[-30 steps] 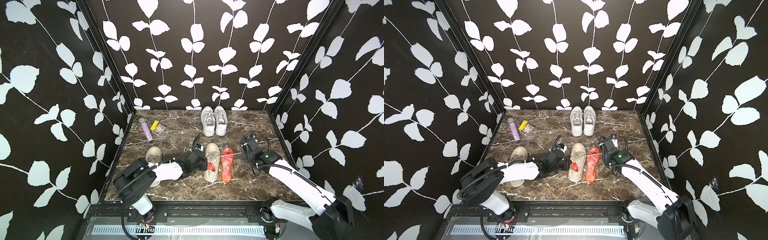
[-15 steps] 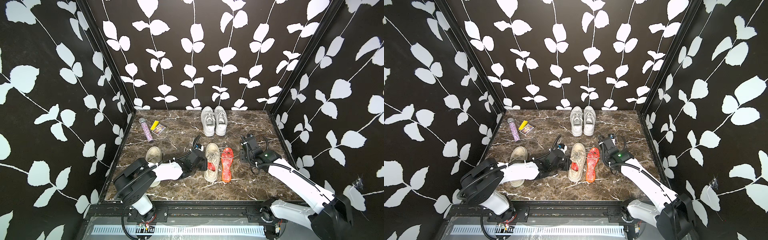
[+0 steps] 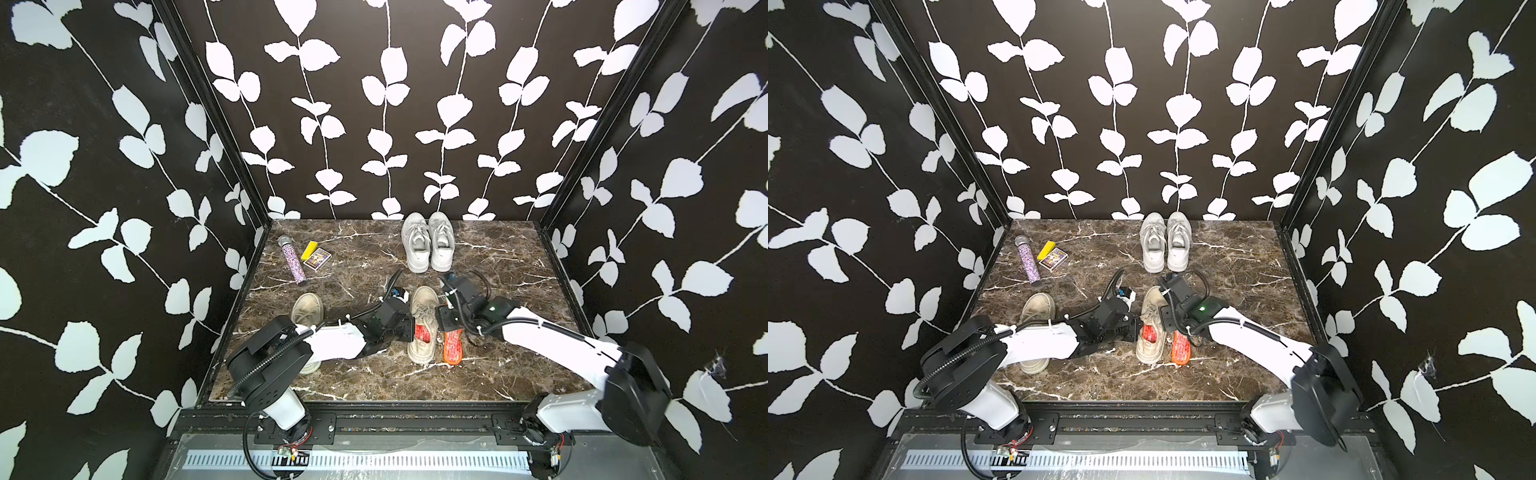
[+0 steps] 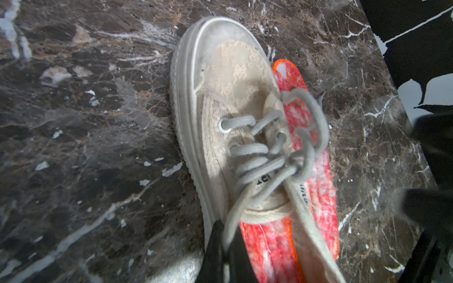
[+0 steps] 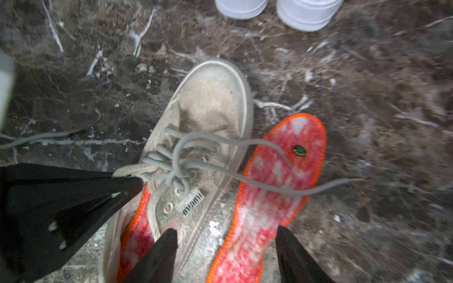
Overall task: Remove the insole from the shoe
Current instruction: Untie the shoelace on the shoe.
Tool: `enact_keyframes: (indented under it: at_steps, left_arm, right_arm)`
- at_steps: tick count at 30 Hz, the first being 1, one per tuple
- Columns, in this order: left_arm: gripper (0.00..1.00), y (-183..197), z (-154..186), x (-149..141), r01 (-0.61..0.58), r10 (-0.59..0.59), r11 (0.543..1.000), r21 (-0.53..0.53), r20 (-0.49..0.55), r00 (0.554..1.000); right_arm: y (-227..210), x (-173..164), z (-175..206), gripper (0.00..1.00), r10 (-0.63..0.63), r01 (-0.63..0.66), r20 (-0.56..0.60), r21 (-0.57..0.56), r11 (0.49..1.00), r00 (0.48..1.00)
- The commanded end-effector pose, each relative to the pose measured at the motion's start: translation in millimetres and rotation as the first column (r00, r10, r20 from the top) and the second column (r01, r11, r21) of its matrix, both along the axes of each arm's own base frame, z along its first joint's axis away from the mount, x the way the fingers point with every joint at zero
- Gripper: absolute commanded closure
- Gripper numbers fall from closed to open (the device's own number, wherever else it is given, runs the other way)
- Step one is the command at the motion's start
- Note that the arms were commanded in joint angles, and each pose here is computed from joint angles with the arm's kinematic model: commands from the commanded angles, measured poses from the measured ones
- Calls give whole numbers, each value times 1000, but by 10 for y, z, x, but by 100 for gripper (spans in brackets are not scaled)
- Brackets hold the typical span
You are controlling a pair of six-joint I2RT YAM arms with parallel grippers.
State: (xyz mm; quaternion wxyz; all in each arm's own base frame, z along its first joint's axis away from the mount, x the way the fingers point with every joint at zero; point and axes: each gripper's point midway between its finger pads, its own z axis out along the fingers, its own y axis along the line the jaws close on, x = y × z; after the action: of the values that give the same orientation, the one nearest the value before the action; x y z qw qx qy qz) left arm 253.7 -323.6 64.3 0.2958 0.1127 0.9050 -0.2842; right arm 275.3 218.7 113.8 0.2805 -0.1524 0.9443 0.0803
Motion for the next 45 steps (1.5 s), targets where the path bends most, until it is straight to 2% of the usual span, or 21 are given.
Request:
enact_keyframes:
  at_steps: [1, 7, 16, 20, 23, 27, 34, 45]
  left_arm:
    - [100, -72, 182, -7, 25, -23, 998, -64, 38, 999]
    - [100, -107, 174, -2, 30, -27, 997, -76, 33, 999]
    - [100, -140, 199, -5, 41, -38, 996, -84, 37, 999]
    - [100, -160, 217, -7, 47, -44, 995, -90, 38, 998]
    - [100, -190, 240, -8, 57, -53, 993, -105, 41, 998]
    - [100, -235, 260, -21, 72, -67, 989, -131, 43, 997]
    - [100, -238, 270, -28, 74, -69, 988, -136, 41, 997]
    - [100, -294, 341, -90, 114, -106, 979, -167, 55, 993]
  right_arm:
    - [164, 68, 36, 36, 14, -15, 28, 48, 999, 1000]
    - [272, 94, -80, 40, 39, -39, 7, 51, 998, 999]
    - [325, 167, -326, 47, 43, -44, -33, -27, 999, 999]
    - [363, 175, -442, 46, 44, -46, -37, -46, 998, 998]
    - [324, 238, -465, 47, 10, -10, -1, -84, 996, 1000]
    - [236, 380, -412, 49, -51, 66, 102, -146, 987, 993]
    - [180, 552, -157, 52, -126, 154, 243, -96, 983, 962]
    - [143, 652, -53, 51, -160, 199, 280, -118, 973, 946]
